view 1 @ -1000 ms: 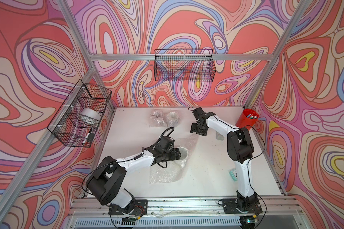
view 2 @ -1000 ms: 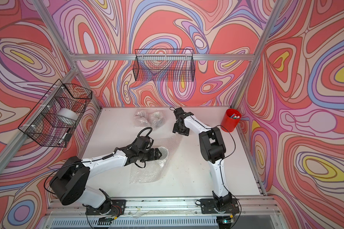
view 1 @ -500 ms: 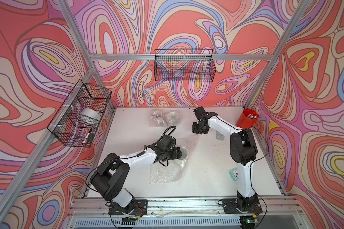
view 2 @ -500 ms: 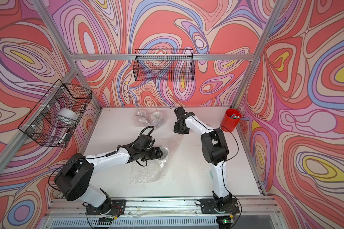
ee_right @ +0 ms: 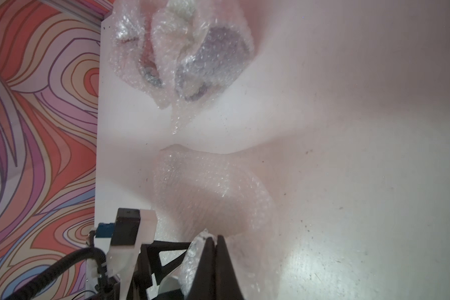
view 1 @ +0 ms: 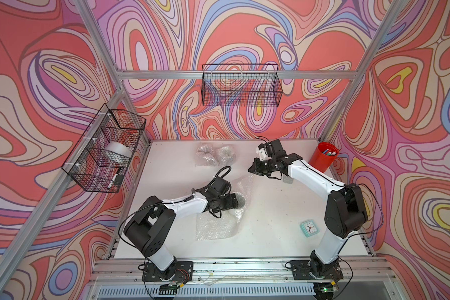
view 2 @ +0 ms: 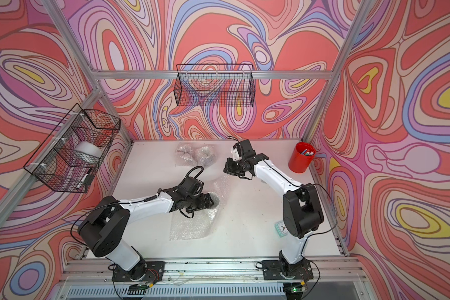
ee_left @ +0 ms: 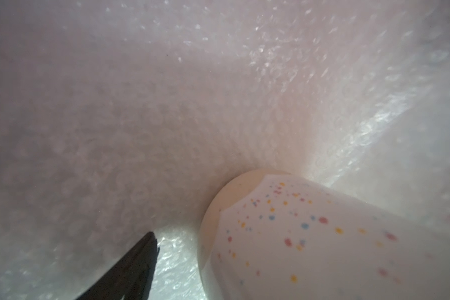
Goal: Wrap mugs in bubble wrap
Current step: Wrap the mug in bubble wrap.
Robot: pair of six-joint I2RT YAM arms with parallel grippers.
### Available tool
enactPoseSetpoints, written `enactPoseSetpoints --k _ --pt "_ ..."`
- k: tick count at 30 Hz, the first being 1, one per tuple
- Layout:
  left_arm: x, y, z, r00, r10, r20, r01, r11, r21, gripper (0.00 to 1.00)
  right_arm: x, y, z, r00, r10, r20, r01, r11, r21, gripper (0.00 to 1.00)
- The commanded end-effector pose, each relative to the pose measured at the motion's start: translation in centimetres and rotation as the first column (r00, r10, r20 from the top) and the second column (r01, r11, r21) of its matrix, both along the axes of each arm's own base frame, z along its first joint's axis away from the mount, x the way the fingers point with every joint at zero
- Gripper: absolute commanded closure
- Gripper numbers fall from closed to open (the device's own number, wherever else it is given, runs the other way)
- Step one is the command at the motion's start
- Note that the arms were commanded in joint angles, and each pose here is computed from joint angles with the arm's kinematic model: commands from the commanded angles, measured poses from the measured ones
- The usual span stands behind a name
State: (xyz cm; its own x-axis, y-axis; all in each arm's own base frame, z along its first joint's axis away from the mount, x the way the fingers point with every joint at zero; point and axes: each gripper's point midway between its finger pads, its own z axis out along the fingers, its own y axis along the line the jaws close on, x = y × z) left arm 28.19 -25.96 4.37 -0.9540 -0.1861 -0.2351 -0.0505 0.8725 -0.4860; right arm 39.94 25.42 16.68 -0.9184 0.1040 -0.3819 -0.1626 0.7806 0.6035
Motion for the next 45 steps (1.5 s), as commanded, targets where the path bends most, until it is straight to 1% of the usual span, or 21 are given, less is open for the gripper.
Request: enactPoseSetpoints --k 1,8,11,14,17,23,28,30,31,34,37,45 --pt "-0.2 0.2 -0.7 0.999 0.031 -0.038 -0.03 0.999 0.019 0.13 -2.2 2.0 1.7 0.997 0.082 0.014 -0.083 0.993 0.089 1.0" --pt "-0.3 0.3 -1.0 0.997 0.054 -0.055 -0.054 0.998 0.016 0.14 -6.7 4.8 2.2 0.983 0.186 0.014 -0.186 0.973 0.136 1.0" --pt "-0.3 0.3 -1.0 0.997 0.063 -0.053 -0.063 0.998 0.012 0.14 -8.5 5.8 1.8 0.976 0.219 -0.001 -0.216 0.966 0.145 1.0" --pt "-0.2 0.6 -0.6 0.995 0.09 -0.044 -0.09 0.996 0.006 0.2 -10.1 6.2 0.5 0.972 0.233 -0.04 -0.226 0.964 0.139 1.0" --pt "-0.1 1.0 0.4 0.993 0.12 -0.017 -0.12 0.993 -0.014 0.31 -11.1 6.2 -1.1 0.969 0.234 -0.076 -0.224 0.967 0.122 1.0" --pt "-0.3 1.5 2.1 0.99 0.139 0.028 -0.137 0.99 -0.045 0.41 -12.3 5.7 -4.1 0.967 0.219 -0.133 -0.212 0.975 0.07 1.0" --pt "-0.6 3.0 3.8 0.982 0.167 0.09 -0.164 0.986 -0.04 0.47 -12.9 5.9 -6.2 0.958 0.238 -0.162 -0.239 0.971 0.016 1.0" --pt "-0.5 3.4 4.7 0.977 0.175 0.122 -0.171 0.984 -0.041 0.47 -13.1 5.9 -7.2 0.955 0.238 -0.18 -0.244 0.97 -0.016 1.0" --pt "-0.3 3.5 5.3 0.974 0.175 0.142 -0.17 0.984 -0.048 0.45 -13.2 6.0 -7.8 0.952 0.241 -0.189 -0.251 0.968 -0.03 1.0" --pt "0.3 3.0 6.8 0.967 0.155 0.202 -0.141 0.986 -0.084 0.31 -13.7 6.2 -9.3 0.945 0.247 -0.216 -0.264 0.963 -0.053 1.0" --pt "0.7 2.3 7.6 0.963 0.133 0.233 -0.111 0.988 -0.107 0.22 -13.7 6.5 -9.9 0.943 0.249 -0.219 -0.268 0.962 -0.06 1.0" --pt "1.5 0.1 7.0 0.971 0.089 0.222 -0.055 0.987 -0.153 0.2 -13.4 6.7 -9.8 0.946 0.246 -0.209 -0.264 0.962 -0.064 1.0"
